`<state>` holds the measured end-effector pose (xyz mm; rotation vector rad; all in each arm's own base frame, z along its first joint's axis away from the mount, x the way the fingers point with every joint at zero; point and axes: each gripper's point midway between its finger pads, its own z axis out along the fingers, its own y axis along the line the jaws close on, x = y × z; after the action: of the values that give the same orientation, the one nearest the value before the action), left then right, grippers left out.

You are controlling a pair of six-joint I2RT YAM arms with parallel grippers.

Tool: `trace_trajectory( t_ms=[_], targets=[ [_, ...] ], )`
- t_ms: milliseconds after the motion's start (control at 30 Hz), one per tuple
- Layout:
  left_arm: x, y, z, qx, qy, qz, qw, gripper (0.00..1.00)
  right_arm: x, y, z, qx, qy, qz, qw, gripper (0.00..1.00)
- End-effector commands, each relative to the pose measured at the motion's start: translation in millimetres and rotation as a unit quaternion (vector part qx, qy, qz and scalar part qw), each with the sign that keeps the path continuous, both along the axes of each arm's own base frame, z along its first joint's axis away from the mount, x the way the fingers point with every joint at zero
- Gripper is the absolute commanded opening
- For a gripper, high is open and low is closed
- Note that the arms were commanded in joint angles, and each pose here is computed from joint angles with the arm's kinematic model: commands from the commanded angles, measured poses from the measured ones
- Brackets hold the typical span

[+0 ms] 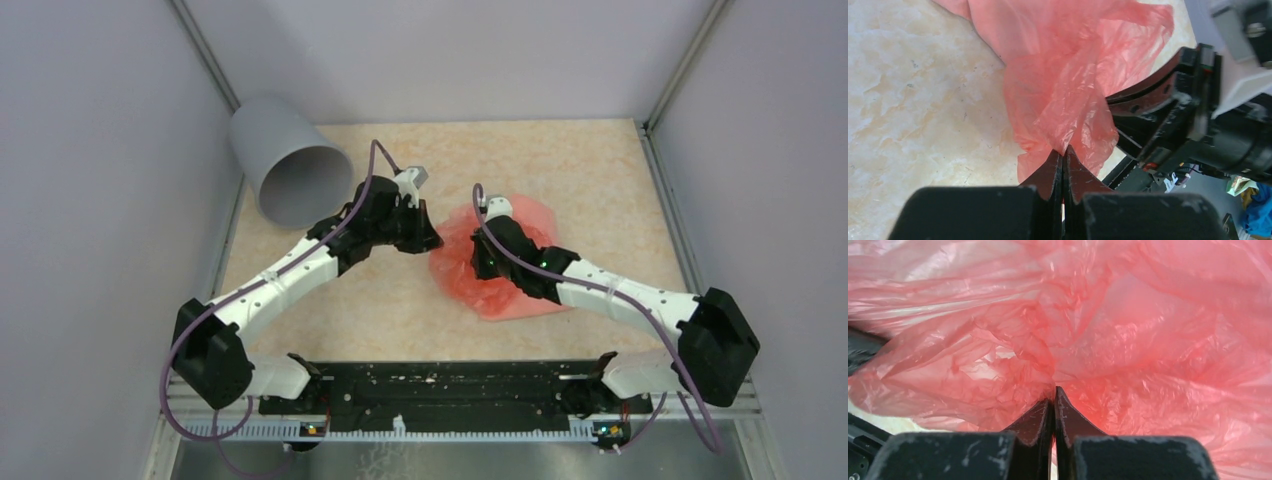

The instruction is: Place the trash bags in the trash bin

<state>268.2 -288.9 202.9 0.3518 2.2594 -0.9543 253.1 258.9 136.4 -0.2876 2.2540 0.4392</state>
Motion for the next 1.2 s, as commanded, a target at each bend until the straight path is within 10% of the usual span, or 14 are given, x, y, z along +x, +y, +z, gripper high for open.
trace_trajectory(
  t_ms=[0,500,1167],
  targets=[
    [-3.1,-3.9,36.6,-0.037,-0.029,-0.014,0.999,0.00,7.1,20.7,5.4,0.034,0.002,0.011,0.999,0.00],
    [-3.6,16.2,55.1,-0.025,-0.058,0.027,0.998,0.54,13.7,21.2,15.3,0.071,0.014,0.012,0.997,0.00],
    [-22.5,61.4,42.5,-0.008,-0.056,0.110,0.992,0.84,15.3,17.4,25.2,0.094,0.015,0.000,0.995,0.00]
  ],
)
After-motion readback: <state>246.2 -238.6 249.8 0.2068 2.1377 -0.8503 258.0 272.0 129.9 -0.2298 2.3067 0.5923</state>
